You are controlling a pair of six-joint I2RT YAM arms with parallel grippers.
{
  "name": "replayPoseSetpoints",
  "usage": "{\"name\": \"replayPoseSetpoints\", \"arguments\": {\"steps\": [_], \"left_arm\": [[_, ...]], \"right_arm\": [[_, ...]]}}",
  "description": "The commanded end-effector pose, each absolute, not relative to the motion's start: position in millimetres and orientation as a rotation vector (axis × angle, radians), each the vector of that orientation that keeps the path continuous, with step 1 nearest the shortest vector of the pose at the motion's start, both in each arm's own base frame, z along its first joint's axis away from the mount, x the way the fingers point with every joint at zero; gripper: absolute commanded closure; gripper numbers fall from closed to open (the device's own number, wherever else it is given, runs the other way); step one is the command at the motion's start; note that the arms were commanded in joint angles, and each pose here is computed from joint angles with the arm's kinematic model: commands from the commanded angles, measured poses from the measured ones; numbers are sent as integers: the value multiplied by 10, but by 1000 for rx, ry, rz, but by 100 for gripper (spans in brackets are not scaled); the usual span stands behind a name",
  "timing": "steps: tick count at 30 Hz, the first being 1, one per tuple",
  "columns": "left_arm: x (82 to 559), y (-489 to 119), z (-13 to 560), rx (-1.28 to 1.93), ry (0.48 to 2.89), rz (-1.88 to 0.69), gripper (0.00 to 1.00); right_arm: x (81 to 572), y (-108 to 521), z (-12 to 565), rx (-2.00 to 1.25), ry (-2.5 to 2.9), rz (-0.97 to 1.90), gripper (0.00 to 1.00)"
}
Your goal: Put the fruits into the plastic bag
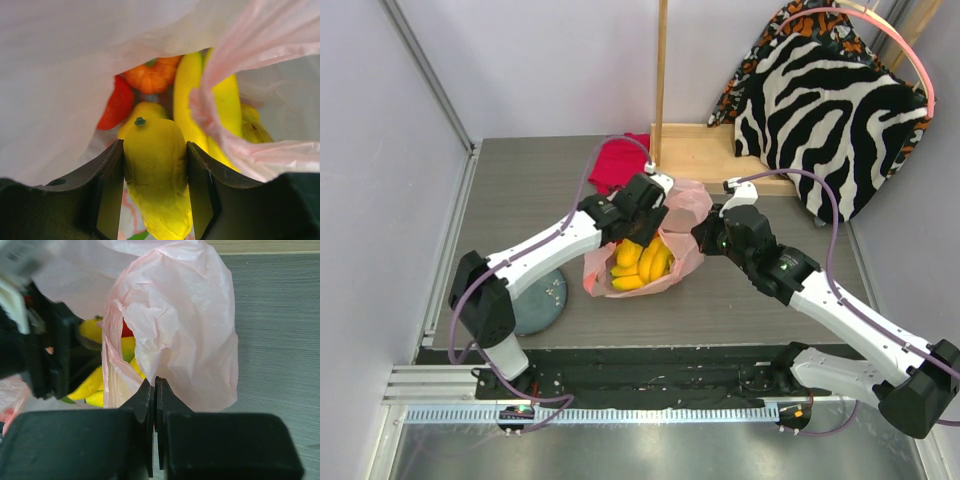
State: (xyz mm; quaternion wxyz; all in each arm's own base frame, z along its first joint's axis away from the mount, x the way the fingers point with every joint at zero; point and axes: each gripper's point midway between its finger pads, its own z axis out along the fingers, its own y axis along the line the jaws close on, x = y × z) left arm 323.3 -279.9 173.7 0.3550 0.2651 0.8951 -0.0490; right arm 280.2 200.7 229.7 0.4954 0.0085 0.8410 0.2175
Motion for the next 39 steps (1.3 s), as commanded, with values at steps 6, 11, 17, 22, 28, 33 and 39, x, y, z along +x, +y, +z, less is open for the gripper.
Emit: {"name": "replayPoseSetpoints", "arguments": {"steps": [6, 11, 17, 22, 28, 33, 39], "left_arm": [[3233, -3024, 1523, 660, 2350, -225, 82], [3207, -3010, 1499, 661, 2359, -227, 43], [3172, -3088, 1707, 657, 2315, -313, 15], [3121, -3177, 2077, 654, 2243, -423, 0], [2950, -3269, 2607, 689, 2127, -594, 0], [2756, -3238, 3111, 699, 2009, -710, 0], [2529, -2949, 3617, 650, 1866, -739, 0]], "right_arm": [[2854, 2003, 2468, 53, 1977, 551, 99], [2847, 2008, 2445, 51, 1983, 551, 99], [2851, 2008, 2447, 52, 1983, 550, 99], [2852, 1999, 2458, 56, 1979, 547, 99], [2865, 1977, 2463, 71, 1978, 537, 99], [2881, 1959, 2456, 87, 1977, 526, 99], [2883, 1966, 2461, 90, 1979, 529, 99]]}}
